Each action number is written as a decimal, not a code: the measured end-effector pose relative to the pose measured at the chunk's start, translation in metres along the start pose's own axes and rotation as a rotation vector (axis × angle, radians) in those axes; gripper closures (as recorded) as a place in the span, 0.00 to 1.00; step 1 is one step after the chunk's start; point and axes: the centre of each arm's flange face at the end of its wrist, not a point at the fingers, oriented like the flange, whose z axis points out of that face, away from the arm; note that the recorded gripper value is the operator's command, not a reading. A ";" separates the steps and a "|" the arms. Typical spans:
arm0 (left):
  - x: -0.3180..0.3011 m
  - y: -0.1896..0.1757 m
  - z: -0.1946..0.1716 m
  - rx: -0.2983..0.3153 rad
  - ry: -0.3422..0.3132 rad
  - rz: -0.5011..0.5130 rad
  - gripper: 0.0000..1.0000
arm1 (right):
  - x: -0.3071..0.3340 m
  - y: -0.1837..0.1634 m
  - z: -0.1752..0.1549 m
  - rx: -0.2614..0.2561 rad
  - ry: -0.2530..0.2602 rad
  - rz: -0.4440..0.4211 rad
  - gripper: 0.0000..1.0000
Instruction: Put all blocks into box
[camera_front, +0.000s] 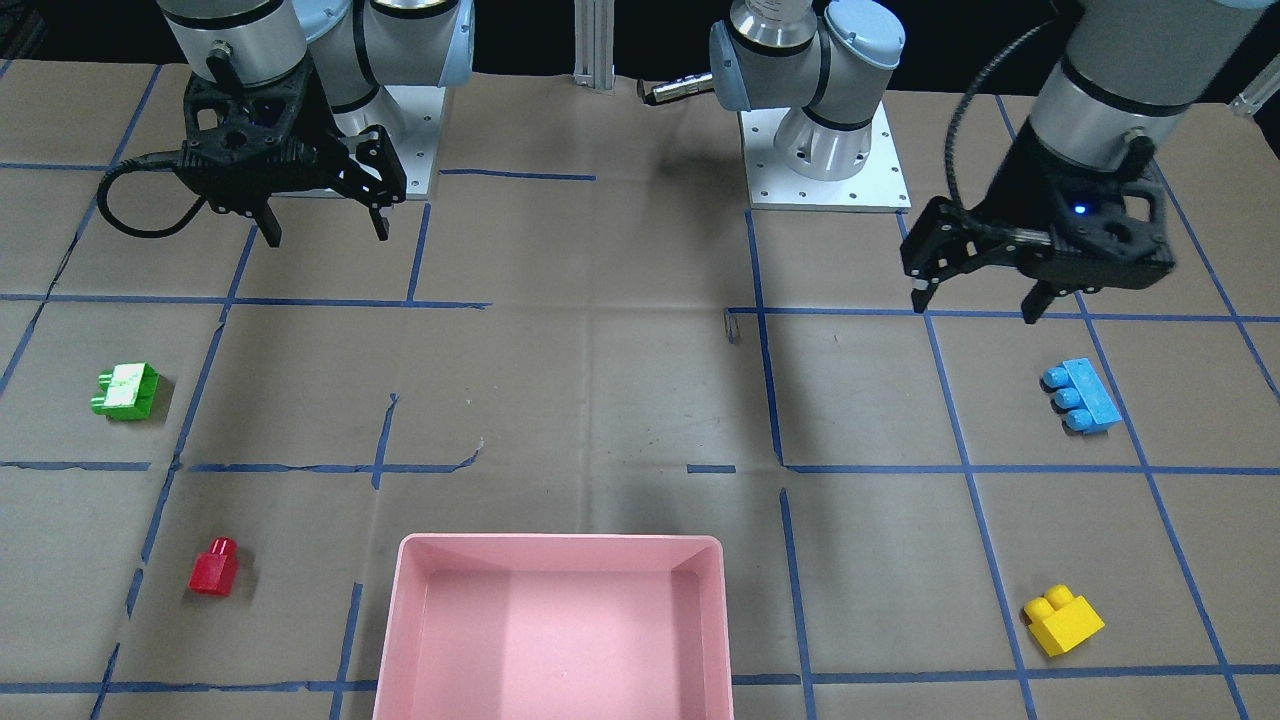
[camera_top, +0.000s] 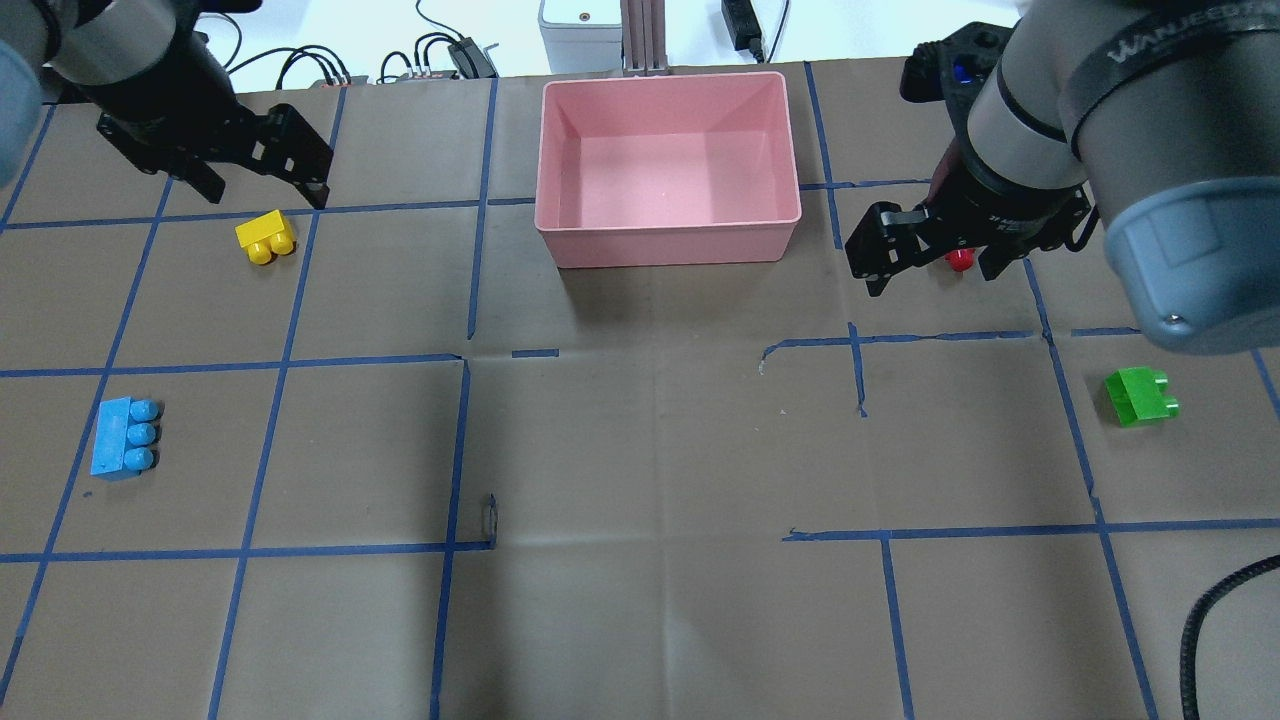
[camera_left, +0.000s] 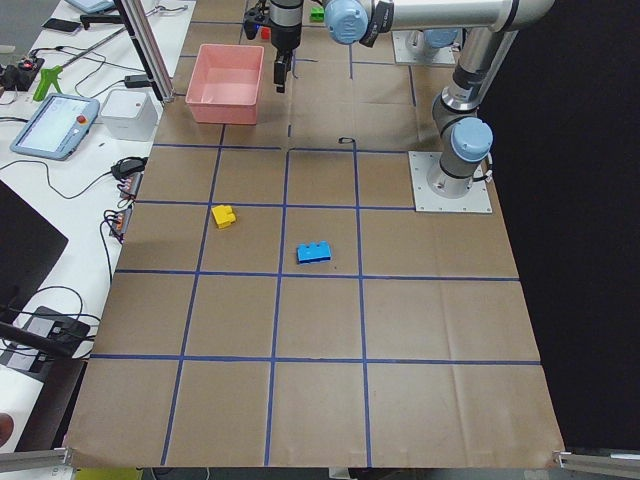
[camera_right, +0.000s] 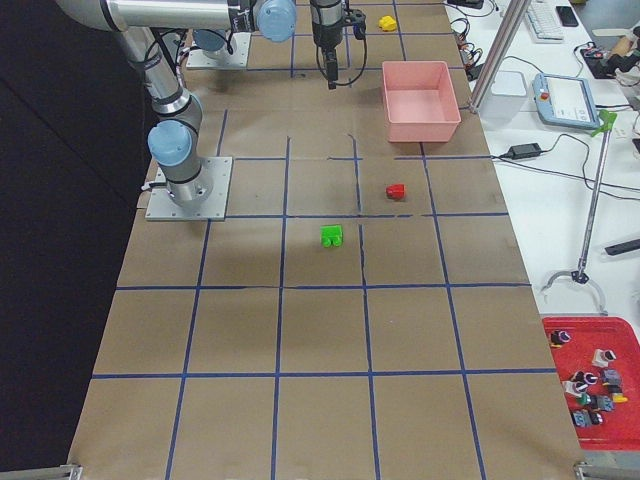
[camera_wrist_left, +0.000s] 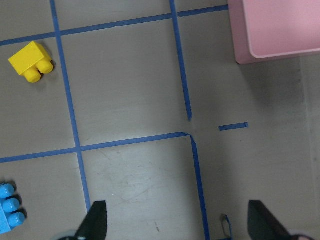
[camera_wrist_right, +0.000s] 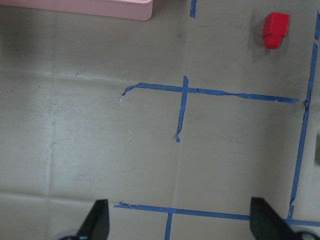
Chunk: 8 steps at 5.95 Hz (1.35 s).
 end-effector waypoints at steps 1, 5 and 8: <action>-0.071 0.007 0.006 -0.011 -0.005 -0.010 0.01 | 0.000 0.000 0.001 -0.001 0.000 -0.001 0.00; -0.271 0.078 0.058 -0.083 0.024 -0.175 0.01 | 0.048 -0.008 0.003 -0.006 0.011 -0.035 0.00; -0.274 0.098 0.123 -0.086 0.023 -0.227 0.01 | 0.208 0.008 0.018 -0.040 0.021 -0.021 0.00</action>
